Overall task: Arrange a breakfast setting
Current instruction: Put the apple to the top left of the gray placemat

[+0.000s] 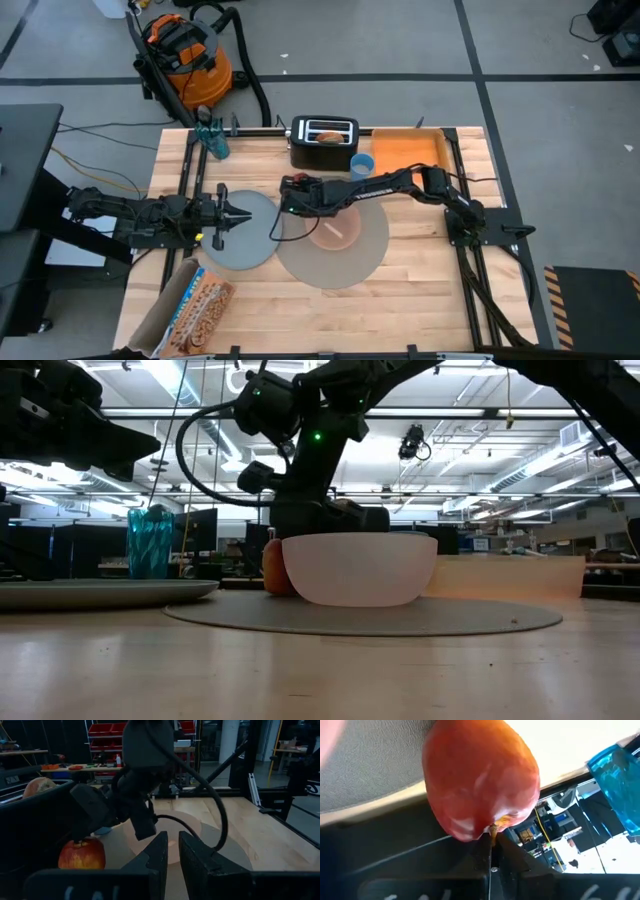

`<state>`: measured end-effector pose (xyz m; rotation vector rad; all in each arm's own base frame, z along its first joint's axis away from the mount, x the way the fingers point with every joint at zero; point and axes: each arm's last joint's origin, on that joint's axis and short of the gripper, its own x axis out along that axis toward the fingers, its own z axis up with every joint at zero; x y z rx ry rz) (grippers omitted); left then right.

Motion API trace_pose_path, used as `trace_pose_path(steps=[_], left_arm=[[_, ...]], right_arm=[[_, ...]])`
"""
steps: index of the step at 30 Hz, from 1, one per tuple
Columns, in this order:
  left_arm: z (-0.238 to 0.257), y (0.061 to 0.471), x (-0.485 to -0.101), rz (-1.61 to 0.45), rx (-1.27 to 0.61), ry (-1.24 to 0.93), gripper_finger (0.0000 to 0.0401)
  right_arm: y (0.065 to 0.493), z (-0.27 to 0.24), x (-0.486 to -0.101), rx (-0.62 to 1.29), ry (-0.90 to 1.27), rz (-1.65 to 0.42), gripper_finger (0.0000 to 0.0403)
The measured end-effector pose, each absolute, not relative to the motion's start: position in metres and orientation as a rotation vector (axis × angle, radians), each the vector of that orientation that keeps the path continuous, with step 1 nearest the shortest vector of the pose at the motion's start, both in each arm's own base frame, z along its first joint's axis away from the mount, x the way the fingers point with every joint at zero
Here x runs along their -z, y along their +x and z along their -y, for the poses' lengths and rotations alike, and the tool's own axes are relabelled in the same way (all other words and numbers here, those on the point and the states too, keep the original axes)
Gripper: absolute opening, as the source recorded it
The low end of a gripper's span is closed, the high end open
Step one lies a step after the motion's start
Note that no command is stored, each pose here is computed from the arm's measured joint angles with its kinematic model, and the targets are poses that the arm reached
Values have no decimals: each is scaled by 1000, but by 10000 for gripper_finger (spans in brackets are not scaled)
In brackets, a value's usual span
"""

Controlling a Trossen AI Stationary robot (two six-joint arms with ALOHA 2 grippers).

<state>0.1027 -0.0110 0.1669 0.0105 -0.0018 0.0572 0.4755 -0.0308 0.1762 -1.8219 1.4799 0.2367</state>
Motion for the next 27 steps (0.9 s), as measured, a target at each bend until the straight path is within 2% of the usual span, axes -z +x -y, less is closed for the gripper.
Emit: trace_pose_path(steps=[5, 27], left_arm=[[11, 103, -167, 2, -57, 11, 55], [11, 103, -167, 2, -57, 11, 55]], right_arm=[[475, 29, -176, -226, -1795, -1468, 29], [474, 17, -184, -151, -1722, -1419, 131]])
